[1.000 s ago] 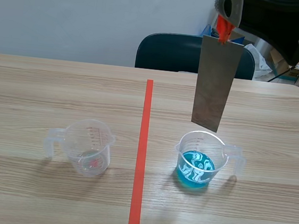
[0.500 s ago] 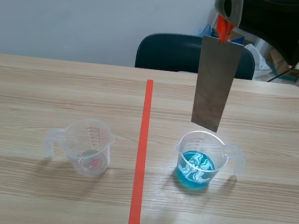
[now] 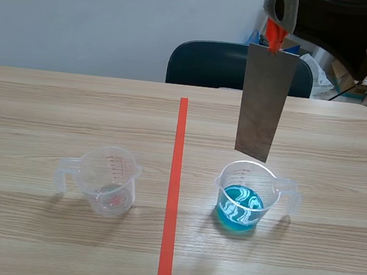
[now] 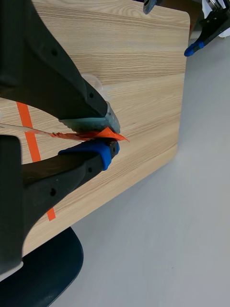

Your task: Do the redox reaction experiment

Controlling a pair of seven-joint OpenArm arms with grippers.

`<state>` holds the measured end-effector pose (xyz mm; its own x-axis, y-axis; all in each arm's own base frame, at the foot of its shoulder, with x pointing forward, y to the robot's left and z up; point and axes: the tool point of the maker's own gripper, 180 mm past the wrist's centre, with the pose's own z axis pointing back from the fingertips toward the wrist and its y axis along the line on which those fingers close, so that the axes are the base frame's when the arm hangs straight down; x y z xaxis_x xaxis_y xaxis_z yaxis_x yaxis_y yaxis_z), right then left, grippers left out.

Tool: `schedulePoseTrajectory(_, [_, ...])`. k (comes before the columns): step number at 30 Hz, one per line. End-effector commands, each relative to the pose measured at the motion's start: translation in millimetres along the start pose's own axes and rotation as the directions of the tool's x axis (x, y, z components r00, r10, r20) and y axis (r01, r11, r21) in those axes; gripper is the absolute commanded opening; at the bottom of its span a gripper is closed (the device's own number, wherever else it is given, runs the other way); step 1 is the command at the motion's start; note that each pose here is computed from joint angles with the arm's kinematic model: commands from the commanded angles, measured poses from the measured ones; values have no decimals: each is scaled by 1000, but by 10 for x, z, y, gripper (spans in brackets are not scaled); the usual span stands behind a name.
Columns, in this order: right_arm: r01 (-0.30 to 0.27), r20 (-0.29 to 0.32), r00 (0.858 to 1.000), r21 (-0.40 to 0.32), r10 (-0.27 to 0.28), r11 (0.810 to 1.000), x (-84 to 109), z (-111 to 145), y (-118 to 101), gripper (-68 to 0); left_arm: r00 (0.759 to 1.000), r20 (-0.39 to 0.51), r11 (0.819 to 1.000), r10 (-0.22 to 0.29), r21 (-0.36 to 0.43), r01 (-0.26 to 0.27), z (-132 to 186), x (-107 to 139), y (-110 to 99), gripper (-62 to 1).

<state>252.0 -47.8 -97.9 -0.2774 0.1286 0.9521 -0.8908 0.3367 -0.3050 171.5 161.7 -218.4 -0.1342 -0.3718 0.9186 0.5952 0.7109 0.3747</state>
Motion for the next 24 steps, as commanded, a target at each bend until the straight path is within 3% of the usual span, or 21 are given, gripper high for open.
schedulePoseTrajectory(1, [-16,42,999,-1,16,1000,130,3,-27,-669,1000,11,1000,2,16,-2,-6,32,25,14])
schedulePoseTrajectory(24, [-15,41,999,-6,15,1000,119,-7,-30,-669,1000,5,1000,2,16,-2,-6,22,26,14])
